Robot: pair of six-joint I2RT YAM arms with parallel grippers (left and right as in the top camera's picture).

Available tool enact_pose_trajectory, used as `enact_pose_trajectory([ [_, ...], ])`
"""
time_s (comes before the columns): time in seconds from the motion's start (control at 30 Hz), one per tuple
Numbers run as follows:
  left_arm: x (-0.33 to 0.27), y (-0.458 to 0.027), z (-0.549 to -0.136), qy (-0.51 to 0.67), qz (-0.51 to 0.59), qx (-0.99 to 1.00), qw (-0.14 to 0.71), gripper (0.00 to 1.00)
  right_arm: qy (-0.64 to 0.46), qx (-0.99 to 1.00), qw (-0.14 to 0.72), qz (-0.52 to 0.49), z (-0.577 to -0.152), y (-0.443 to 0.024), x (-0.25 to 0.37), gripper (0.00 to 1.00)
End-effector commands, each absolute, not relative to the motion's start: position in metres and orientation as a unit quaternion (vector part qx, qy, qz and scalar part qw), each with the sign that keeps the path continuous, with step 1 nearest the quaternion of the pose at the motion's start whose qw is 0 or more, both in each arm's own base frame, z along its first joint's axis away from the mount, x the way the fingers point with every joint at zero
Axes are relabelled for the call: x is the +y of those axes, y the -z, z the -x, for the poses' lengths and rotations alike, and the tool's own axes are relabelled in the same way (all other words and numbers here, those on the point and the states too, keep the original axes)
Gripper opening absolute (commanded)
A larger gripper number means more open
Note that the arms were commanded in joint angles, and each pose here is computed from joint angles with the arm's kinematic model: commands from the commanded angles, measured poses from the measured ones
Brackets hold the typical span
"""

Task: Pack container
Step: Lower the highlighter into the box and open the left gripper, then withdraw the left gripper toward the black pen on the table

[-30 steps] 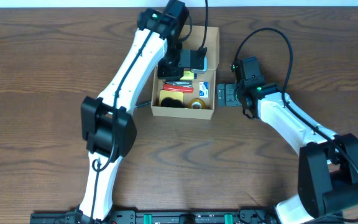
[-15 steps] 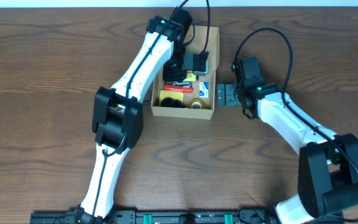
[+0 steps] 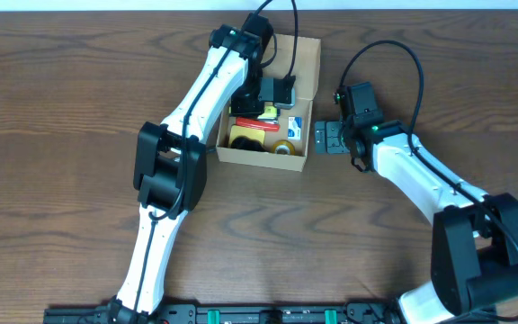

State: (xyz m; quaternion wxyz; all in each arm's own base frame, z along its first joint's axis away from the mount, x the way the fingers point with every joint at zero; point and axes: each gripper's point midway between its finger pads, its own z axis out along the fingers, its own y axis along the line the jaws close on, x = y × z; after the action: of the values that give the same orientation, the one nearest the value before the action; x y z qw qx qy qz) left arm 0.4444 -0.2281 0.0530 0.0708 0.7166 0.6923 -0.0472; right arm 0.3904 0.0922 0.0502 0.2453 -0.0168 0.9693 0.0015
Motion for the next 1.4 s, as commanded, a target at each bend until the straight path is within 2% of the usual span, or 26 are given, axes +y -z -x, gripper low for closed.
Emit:
enact_pose_trajectory([
  [0.0,-0.219,-0.039,-0.444,0.041,-0.717,0.694,0.051,0.16,0.000,0.971,0.239,0.007,-0.390,-0.046,0.088,0.99],
  [0.13,-0.219,-0.039,-0.444,0.041,-0.717,0.694,0.051,0.34,0.000,0.971,0.239,0.007,-0.390,-0.046,0.088,0.99],
  [0.27,-0.219,-0.039,-0.445,0.041,-0.704,0.707,0.052,0.45,0.000,0.971,0.239,0.007,-0.390,-0.046,0.088,0.99],
  [0.43,-0.221,-0.043,-0.445,0.040,-0.702,0.708,0.055,0.47,0.000,0.971,0.239,0.007,-0.390,-0.046,0.088,0.99],
  [0.63,-0.228,-0.083,-0.446,0.026,-0.707,0.701,0.093,0.46,0.000,0.971,0.239,0.007,-0.390,-0.046,0.088,0.99],
  [0.77,-0.232,-0.124,-0.445,0.012,-0.708,0.693,0.133,0.41,0.000,0.971,0.239,0.007,-0.390,-0.046,0.088,0.99],
  [0.83,-0.231,-0.150,-0.443,0.003,-0.703,0.693,0.158,0.33,0.000,0.971,0.239,0.007,-0.390,-0.046,0.088,0.99],
  [0.9,-0.230,-0.175,-0.441,-0.003,-0.693,0.698,0.182,0.19,0.000,0.971,0.239,0.007,-0.390,-0.046,0.088,0.99],
  [0.93,-0.228,-0.185,-0.440,-0.005,-0.686,0.702,0.191,0.09,0.000,0.971,0.239,0.007,-0.389,-0.046,0.088,0.99],
  [0.97,-0.225,-0.196,-0.438,-0.006,-0.678,0.708,0.198,0.06,0.000,0.971,0.239,0.007,-0.390,-0.046,0.088,0.99],
  [1.07,-0.205,-0.206,-0.424,0.001,-0.660,0.730,0.179,0.06,0.000,0.971,0.239,0.007,-0.390,-0.046,0.088,0.99],
  [1.37,-0.155,-0.183,-0.409,0.044,-0.497,0.862,0.090,0.06,0.000,0.971,0.239,0.007,-0.389,-0.046,0.088,0.99],
])
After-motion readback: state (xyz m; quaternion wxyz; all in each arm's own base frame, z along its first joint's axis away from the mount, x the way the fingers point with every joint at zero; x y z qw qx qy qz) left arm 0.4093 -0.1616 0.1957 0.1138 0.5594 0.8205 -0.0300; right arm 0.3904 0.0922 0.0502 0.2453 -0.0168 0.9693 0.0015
